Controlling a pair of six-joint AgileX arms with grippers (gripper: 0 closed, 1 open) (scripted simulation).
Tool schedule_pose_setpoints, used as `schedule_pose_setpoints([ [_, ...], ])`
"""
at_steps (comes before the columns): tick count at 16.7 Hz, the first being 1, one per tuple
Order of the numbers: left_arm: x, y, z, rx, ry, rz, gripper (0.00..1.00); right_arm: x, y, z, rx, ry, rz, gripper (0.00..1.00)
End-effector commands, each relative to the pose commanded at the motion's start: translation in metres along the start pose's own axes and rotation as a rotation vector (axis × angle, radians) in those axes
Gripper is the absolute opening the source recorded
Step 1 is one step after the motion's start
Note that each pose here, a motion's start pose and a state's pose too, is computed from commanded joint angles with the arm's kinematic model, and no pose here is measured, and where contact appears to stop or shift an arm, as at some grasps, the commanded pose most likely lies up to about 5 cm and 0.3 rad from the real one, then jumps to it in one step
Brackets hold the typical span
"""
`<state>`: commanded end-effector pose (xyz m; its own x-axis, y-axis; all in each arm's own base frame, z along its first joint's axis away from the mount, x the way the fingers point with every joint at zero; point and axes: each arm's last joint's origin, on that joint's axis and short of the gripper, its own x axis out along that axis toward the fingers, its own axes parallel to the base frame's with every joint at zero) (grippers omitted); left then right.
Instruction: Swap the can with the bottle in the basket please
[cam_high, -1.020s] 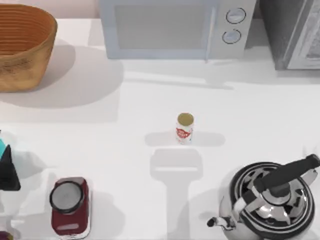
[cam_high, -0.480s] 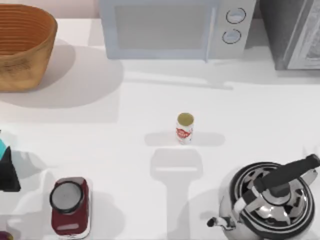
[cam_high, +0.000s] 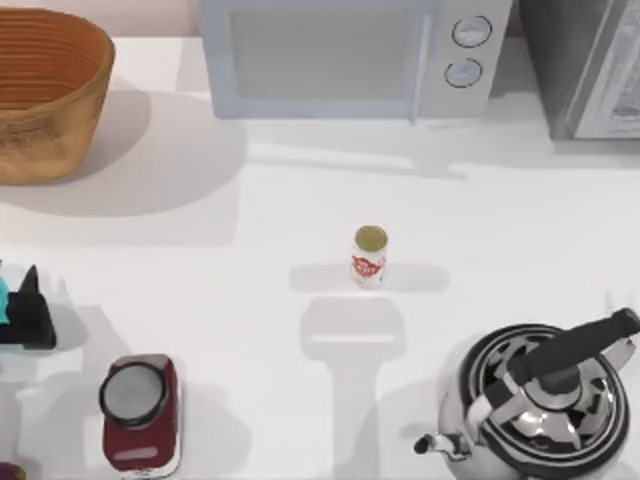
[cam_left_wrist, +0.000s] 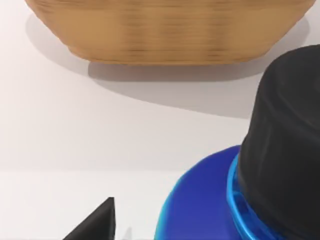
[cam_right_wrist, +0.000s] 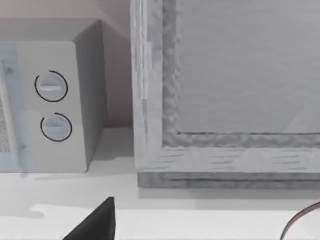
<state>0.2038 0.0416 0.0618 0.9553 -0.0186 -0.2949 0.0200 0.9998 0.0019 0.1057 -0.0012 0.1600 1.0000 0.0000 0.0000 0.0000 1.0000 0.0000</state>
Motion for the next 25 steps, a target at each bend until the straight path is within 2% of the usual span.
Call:
schedule_pose_setpoints([
  [6,0.0082,-0.0010,-0.0009,0.000,0.000,0.000,1.00,0.0000,0.0000,0.0000,0.000,0.000,0.000,1.00],
  [19,0.0082,-0.0010,-0.0009,0.000,0.000,0.000,0.02,0.0000,0.0000,0.0000,0.000,0.000,0.000,1.00],
  [25,0.0082,-0.0010,-0.0009,0.000,0.000,0.000,0.00,0.0000,0.0000,0.0000,0.000,0.000,0.000,1.00],
])
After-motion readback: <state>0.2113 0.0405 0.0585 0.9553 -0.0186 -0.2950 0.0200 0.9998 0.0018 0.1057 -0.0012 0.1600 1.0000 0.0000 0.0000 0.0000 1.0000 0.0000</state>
